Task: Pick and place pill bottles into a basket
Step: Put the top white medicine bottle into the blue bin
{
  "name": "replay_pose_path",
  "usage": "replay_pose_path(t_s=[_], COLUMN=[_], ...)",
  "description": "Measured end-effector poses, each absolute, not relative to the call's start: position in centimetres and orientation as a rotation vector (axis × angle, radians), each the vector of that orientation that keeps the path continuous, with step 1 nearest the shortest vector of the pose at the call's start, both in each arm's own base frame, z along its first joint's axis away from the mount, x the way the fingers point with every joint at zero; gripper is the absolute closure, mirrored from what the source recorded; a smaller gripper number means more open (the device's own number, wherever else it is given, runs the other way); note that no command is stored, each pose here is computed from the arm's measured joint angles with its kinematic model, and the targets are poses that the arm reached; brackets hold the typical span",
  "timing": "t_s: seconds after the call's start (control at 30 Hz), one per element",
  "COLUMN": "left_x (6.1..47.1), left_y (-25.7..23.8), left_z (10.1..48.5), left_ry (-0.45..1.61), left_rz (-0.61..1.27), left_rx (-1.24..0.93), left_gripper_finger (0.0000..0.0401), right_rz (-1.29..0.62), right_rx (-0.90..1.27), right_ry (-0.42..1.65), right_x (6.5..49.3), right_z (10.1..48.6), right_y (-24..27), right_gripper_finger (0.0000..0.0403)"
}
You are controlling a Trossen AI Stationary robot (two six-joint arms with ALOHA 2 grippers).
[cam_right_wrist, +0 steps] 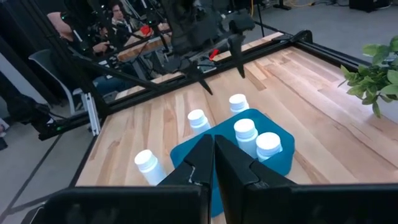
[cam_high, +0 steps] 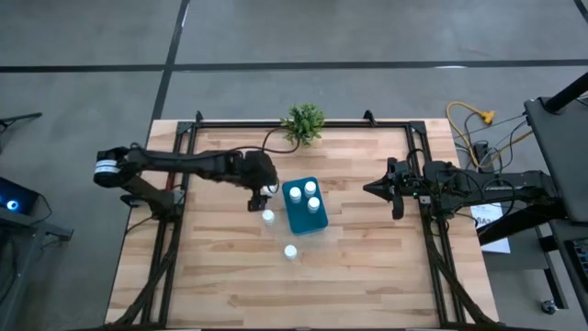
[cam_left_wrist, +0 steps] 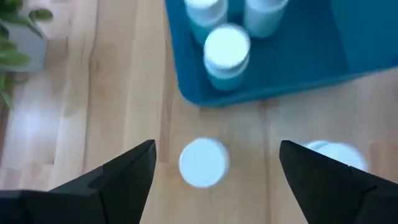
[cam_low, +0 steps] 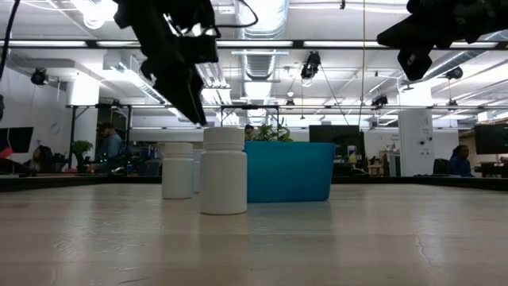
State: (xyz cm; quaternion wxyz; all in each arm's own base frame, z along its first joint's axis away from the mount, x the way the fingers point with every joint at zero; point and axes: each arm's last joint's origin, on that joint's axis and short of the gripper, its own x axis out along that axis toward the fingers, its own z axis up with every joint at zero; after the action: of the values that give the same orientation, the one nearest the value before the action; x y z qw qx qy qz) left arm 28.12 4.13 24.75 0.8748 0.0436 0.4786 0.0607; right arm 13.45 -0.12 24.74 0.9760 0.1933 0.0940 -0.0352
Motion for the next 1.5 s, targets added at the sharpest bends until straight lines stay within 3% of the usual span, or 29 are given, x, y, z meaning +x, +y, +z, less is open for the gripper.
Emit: replay_pose_path(t_s=[0.87, 1.5], left_x=[27.2, 28.1], left_y=[6.8, 7.8], left_z=[20.5, 19.8], left_ry=[1.061, 1.029], left_rz=[0.039, 0.05], left_rx=[-0.019, -0.025], left_gripper_finger=[0.0079, 0.0079], right_rz=[-0.071, -0.096], right_rx=[0.397, 0.396], right_ry=[0.188, 0.176], right_x=[13.4, 13.3], right_z=[24.8, 24.8], right_y=[-0.1, -0.2], right_gripper_finger=[0.0394, 0.0394])
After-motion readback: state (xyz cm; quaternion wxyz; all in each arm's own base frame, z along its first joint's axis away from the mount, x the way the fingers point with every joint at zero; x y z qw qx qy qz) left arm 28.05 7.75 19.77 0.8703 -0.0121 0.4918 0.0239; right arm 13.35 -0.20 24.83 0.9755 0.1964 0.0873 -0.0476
